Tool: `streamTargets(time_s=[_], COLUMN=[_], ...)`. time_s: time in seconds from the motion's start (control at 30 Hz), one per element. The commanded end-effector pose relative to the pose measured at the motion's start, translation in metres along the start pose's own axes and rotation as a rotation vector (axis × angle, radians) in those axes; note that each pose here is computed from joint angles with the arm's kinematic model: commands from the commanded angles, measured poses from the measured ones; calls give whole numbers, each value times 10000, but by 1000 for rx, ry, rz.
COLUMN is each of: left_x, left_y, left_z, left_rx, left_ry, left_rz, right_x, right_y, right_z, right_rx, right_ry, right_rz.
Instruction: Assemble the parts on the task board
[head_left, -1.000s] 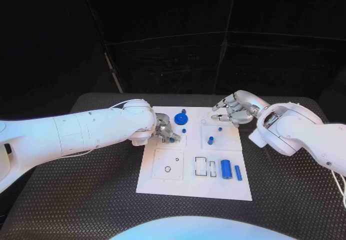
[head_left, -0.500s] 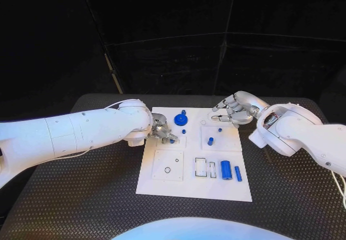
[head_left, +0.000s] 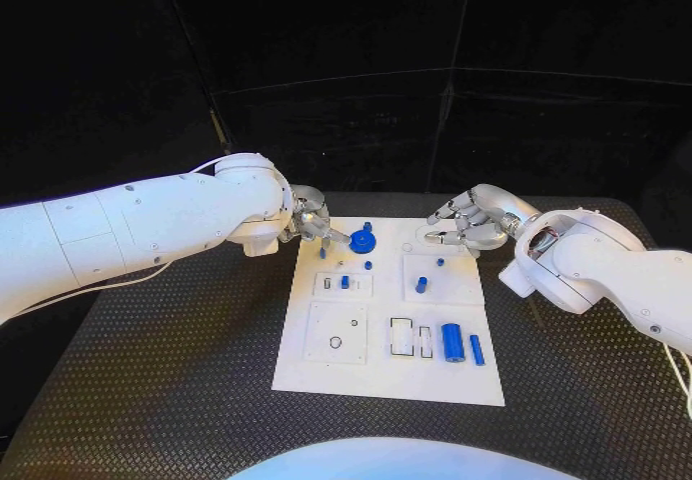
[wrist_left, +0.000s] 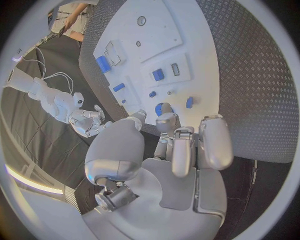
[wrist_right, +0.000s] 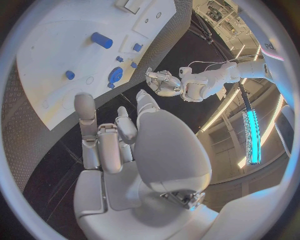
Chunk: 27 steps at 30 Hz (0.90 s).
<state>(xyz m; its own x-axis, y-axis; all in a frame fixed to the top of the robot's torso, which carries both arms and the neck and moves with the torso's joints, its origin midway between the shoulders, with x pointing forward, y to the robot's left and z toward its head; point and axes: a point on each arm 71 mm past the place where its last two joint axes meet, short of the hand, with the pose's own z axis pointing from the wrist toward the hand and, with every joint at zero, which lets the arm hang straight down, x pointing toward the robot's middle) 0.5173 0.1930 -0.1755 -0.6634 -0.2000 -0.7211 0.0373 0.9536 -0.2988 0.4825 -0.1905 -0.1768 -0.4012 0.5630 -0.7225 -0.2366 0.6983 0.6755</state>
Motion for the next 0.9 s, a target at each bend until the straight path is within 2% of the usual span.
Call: streamTargets(time_s=[0.03,0.3,0.47,0.73,0.9], left_x=[-57,-236,-304,-241,-197], left_y=[61,259,321,343,319], left_z=[-2,106,225,425,492], left_rx=[-11,-76,-115,-152,-154], left_ry=[33,32,46,78,82], left_rz=[-22,-46,-47,-47,-51], right_x=[-5,2,10,17,19], right_y=[19,25,36,54,59], right_z=[6,11,12,10,13], right_rx=[-11,-12,-15,-21,-21], right_ry=[-3,1,3,3,0], right_rz=[1,1,2,3,4])
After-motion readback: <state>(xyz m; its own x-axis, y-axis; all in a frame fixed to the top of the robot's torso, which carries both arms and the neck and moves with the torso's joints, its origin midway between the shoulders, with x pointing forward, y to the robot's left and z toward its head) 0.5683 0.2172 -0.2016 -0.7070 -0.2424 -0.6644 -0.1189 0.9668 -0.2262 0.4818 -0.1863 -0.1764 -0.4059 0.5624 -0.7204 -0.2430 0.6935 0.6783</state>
